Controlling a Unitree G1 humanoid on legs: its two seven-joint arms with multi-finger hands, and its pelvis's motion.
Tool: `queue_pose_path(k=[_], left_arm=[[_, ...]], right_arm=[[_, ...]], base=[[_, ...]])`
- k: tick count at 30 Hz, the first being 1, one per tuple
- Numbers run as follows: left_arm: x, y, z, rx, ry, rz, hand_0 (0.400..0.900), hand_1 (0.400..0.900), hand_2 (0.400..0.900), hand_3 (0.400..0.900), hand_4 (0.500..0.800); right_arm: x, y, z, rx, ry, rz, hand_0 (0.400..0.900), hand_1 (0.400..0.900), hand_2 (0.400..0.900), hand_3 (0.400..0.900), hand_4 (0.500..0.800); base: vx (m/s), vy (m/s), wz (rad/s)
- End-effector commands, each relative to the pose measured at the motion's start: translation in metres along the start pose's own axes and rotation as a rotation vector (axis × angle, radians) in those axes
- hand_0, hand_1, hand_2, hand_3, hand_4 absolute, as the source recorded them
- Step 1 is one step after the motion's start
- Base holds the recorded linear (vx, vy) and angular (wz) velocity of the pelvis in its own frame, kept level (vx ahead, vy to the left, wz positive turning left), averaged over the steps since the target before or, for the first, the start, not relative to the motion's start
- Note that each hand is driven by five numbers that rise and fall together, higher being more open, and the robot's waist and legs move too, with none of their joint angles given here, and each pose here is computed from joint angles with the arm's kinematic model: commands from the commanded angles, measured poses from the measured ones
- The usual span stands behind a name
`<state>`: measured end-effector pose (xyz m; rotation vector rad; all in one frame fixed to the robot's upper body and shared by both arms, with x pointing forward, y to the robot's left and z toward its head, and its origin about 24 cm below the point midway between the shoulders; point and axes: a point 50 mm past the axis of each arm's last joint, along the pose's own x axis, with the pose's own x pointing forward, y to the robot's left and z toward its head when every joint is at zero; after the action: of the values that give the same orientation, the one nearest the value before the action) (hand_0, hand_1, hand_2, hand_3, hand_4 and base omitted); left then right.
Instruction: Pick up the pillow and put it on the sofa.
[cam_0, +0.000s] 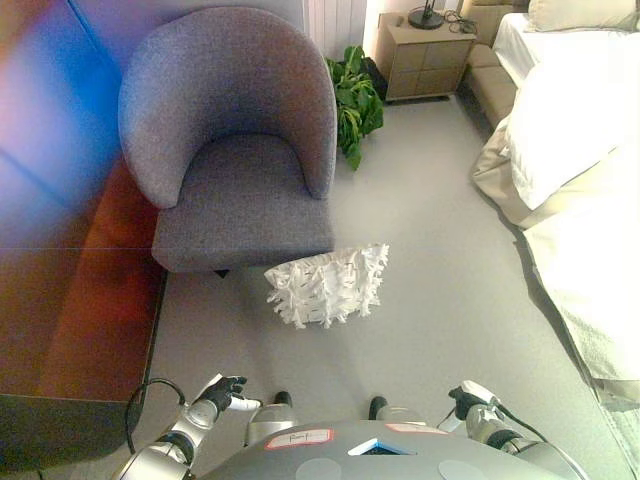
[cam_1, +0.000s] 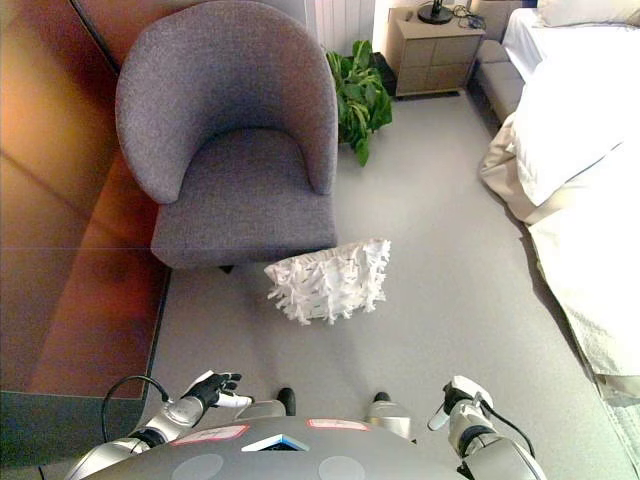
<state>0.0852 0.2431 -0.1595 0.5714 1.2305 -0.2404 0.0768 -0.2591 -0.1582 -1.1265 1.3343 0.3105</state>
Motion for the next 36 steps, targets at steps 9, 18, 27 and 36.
queue_pose_path(k=[9,18,27,36], left_arm=[[0.003,0.022,0.026,-0.01,-0.053,0.027,0.9,0.9,0.9,0.9,0.8],[0.003,0.023,0.019,-0.003,-0.022,0.029,0.9,0.9,0.9,0.9,0.8],[0.003,0.025,0.026,-0.007,-0.064,0.006,0.9,0.9,0.9,0.9,0.8],[0.002,0.038,0.022,-0.037,-0.013,0.064,0.9,0.9,0.9,0.9,0.8]], right_arm=[[0.005,-0.04,0.007,0.002,-0.015,-0.152,0.9,0.9,0.9,0.9,0.8],[0.005,-0.039,0.004,0.029,-0.002,-0.128,0.9,0.9,0.9,0.9,0.8],[0.005,-0.041,0.007,0.087,-0.011,-0.12,0.9,0.9,0.9,0.9,0.8],[0.006,-0.046,0.003,0.175,0.004,-0.101,0.9,0.9,0.9,0.9,0.8]], base=[[0.0,0.0,0.0],[0.0,0.0,0.0],[0.004,-0.037,-0.01],[0.009,-0.09,0.04]])
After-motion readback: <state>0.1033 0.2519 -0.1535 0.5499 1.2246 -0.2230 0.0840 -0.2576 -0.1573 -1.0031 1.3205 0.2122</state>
